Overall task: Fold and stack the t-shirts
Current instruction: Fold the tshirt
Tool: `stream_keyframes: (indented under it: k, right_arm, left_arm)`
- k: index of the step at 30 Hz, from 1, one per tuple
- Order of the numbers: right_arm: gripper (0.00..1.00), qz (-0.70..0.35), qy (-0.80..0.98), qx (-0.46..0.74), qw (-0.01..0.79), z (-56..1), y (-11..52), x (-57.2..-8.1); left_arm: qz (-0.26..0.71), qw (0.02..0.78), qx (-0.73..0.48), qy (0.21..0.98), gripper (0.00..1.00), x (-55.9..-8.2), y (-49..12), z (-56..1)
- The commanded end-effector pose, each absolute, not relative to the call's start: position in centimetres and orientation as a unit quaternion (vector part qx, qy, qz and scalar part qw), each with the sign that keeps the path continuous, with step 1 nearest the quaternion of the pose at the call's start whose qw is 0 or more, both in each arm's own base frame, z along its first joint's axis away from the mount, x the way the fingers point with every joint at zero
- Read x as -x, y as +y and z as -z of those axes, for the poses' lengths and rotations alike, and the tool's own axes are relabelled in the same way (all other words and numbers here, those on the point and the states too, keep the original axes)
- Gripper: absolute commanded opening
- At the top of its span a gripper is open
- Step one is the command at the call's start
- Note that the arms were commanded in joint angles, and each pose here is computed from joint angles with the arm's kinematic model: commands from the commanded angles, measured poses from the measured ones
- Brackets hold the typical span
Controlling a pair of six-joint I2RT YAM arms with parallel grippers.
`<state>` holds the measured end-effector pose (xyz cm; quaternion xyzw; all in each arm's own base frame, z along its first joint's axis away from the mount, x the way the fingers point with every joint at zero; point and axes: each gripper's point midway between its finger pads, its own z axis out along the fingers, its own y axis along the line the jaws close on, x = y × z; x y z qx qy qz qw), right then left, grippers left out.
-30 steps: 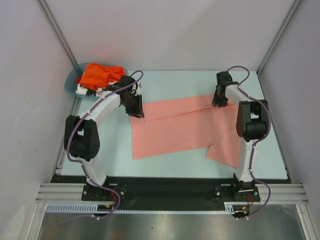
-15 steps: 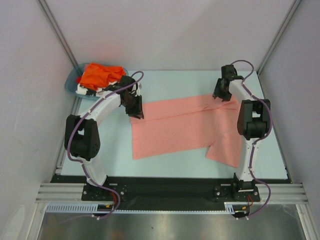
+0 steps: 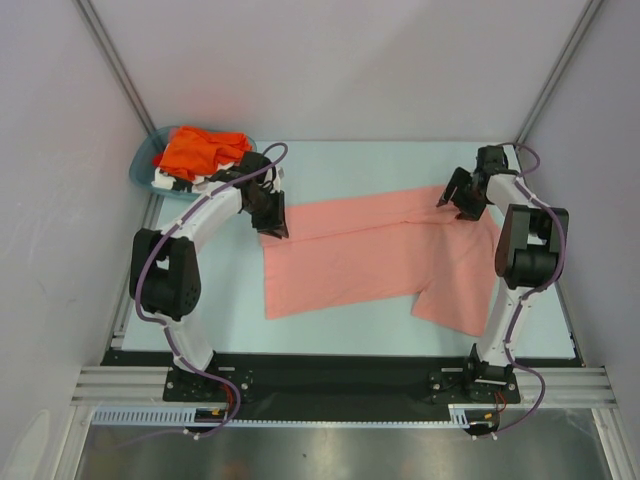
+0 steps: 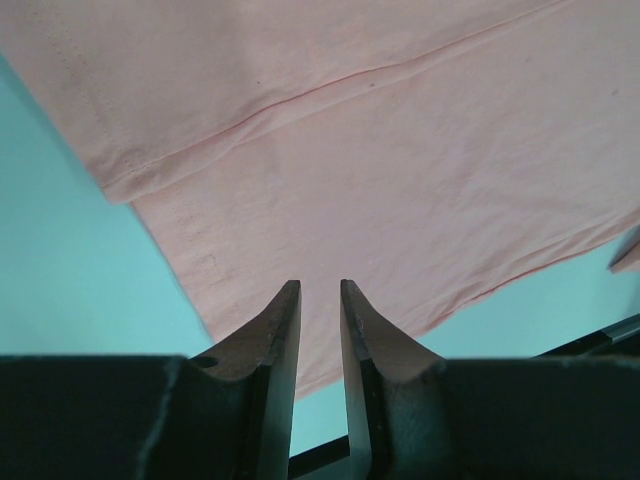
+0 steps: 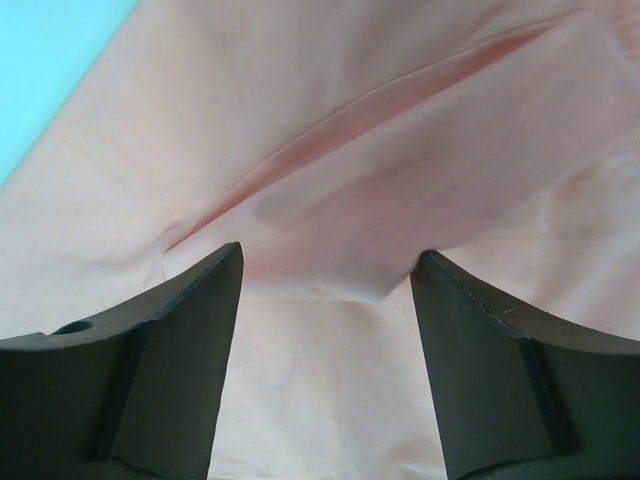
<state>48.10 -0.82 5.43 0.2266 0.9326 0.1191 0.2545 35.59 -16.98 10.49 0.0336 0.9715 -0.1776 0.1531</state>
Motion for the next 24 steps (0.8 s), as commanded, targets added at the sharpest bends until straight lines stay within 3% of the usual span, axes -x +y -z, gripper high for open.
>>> stream_keyframes:
  k: [1, 7, 16, 24]
  right_arm:
    - [0.73, -0.182, 0.918, -0.191, 0.296, -7.7, 0.9, -50.2]
    - [0.73, -0.232, 0.904, -0.175, 0.312, -8.6, 3.1, -53.7]
    - [0.78, -0.308, 0.860, -0.271, 0.304, -9.9, 3.8, -57.7]
    - [0.75, -0.291, 0.875, -0.229, 0.311, -12.9, 2.4, -54.7]
  left_arm:
    - [0.190, 0.161, -0.052, 0.967, 0.27, -35.9, -17.6, -11.0]
    - [0.189, 0.155, -0.051, 0.968, 0.27, -36.0, -17.6, -10.9]
    - [0.188, 0.155, -0.048, 0.969, 0.27, -35.9, -17.5, -10.8]
    - [0.193, 0.151, -0.042, 0.969, 0.27, -35.6, -17.7, -10.3]
